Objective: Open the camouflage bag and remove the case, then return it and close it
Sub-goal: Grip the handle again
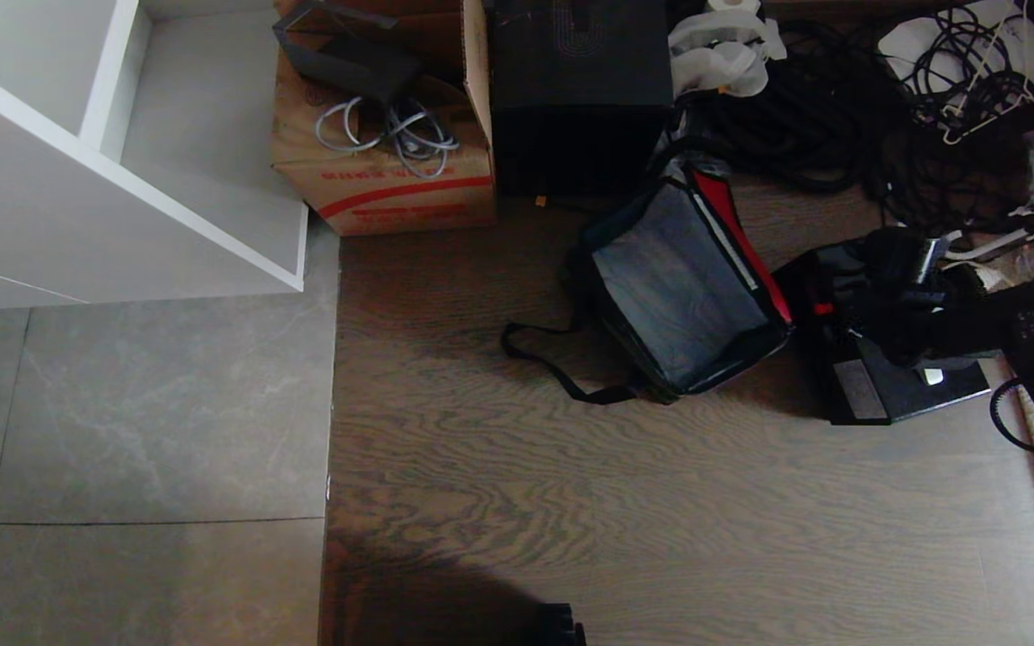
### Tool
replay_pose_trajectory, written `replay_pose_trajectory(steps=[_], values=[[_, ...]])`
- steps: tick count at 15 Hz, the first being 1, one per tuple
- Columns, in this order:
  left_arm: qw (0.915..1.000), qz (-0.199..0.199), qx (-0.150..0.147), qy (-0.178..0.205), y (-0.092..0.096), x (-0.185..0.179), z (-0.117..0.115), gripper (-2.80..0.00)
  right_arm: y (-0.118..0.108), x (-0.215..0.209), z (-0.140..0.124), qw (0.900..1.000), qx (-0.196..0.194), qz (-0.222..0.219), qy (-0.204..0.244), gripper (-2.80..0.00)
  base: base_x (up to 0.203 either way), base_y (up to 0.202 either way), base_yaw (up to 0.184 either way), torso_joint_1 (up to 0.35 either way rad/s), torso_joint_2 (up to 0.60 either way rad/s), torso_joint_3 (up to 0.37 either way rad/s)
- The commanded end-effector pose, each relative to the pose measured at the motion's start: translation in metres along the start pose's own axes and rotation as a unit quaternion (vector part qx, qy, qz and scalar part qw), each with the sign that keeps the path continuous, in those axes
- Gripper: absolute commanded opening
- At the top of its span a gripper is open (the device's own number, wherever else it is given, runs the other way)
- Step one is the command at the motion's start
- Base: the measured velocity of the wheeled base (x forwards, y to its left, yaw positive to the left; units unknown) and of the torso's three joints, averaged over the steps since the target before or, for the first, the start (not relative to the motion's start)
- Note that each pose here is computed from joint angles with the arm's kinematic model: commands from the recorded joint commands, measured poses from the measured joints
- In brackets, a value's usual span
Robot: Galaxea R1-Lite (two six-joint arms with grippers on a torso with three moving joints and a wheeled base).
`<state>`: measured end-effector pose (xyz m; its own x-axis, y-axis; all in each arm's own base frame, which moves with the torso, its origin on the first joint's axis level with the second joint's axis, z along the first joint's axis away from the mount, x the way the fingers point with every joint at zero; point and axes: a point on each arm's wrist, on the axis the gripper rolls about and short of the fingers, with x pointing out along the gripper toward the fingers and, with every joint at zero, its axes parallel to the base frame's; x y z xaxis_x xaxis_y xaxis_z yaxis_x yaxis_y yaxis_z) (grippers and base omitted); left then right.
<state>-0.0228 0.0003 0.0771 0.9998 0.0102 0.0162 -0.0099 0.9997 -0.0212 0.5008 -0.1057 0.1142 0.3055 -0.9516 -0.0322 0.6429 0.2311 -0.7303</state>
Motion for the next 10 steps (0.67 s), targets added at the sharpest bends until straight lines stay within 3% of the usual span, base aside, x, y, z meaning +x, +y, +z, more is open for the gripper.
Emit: replay_pose_trajectory(steps=[1, 10], values=[[1.0000, 0.000, 0.000, 0.005, 0.000, 0.001, -0.003, -2.80, 0.004, -0.004, -0.006, 1.000, -0.014, 0.003, 0.005, -2.80, 0.000, 0.000, 0.000, 0.000, 0.00, 0.000], [1.0000, 0.000, 0.000, 0.005, 0.000, 0.001, -0.003, -2.80, -0.022, -0.013, 0.003, 1.000, -0.001, 0.000, -0.003, -2.80, 0.000, 0.000, 0.000, 0.000, 0.00, 0.000]])
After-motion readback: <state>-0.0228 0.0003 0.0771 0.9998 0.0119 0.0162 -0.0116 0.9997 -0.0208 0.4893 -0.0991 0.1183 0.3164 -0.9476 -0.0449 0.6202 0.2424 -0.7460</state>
